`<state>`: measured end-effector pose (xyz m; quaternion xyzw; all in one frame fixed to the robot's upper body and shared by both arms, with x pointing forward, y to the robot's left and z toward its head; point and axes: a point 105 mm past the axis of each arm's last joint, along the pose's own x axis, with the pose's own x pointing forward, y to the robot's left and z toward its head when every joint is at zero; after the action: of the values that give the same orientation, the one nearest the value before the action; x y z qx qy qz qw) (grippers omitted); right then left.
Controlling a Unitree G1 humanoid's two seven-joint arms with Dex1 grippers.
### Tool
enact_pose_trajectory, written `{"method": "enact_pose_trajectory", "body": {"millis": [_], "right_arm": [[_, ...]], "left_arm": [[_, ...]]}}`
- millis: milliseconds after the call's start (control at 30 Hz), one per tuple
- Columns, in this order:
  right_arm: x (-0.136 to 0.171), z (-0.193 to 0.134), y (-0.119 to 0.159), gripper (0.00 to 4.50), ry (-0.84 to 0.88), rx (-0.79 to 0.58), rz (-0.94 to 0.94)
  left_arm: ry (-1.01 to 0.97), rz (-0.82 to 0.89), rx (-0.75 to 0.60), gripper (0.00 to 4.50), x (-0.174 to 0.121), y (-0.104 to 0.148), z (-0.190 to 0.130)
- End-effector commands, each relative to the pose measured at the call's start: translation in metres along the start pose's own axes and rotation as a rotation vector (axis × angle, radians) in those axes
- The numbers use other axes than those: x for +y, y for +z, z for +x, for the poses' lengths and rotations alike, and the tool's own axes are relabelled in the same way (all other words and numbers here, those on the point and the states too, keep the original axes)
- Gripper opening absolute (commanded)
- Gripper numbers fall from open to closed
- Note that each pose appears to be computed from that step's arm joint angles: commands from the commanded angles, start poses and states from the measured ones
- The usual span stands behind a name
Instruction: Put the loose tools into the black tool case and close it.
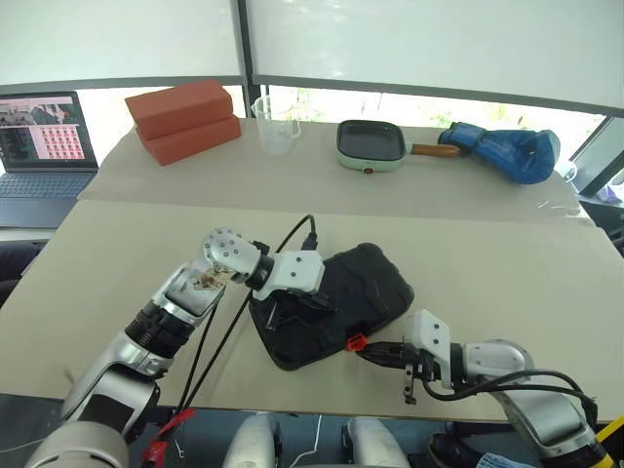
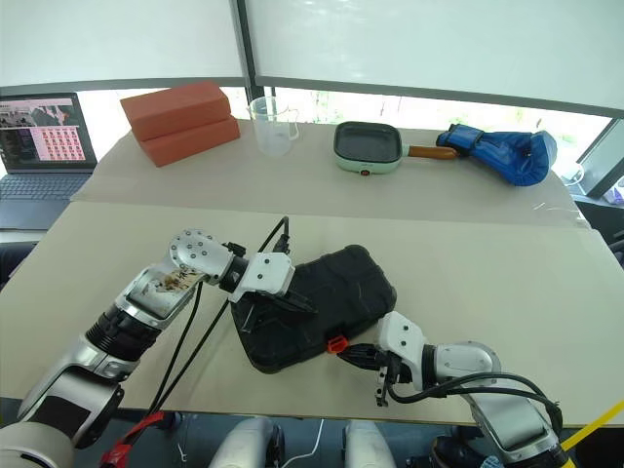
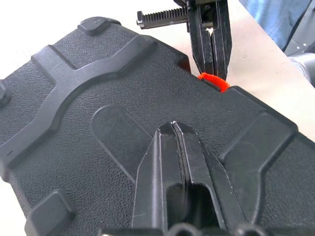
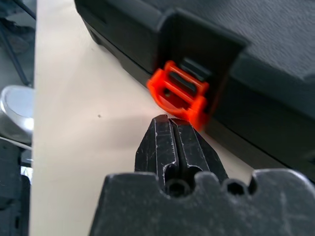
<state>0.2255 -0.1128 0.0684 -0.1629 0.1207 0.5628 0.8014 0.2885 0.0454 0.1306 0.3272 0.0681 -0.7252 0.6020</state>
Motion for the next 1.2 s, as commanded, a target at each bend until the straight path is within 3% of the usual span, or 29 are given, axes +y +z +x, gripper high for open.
{"method": "enact_pose_trajectory", "body": {"millis": [33,300,700,1200], "right_arm": [[-0.008,0.001,0.015,0.00,-0.047,-0.053,-0.045],[0.001,0.003,0.010,0.00,-0.088,-0.068,-0.005],[-0.015,-0.007,0.057,0.00,-0.287,-0.288,0.033],[0.007,-0.018,0.035,0.00,-0.230,-0.166,0.073]], "left_arm": [[-0.007,-0.056,0.073,0.03,-0.003,-0.018,0.005],[-0.013,-0.044,0.055,0.03,-0.002,-0.014,0.011],[-0.067,-0.006,0.062,0.03,-0.007,-0.015,0.025],[-0.054,0.007,0.061,0.03,0.002,-0.016,0.024]]}}
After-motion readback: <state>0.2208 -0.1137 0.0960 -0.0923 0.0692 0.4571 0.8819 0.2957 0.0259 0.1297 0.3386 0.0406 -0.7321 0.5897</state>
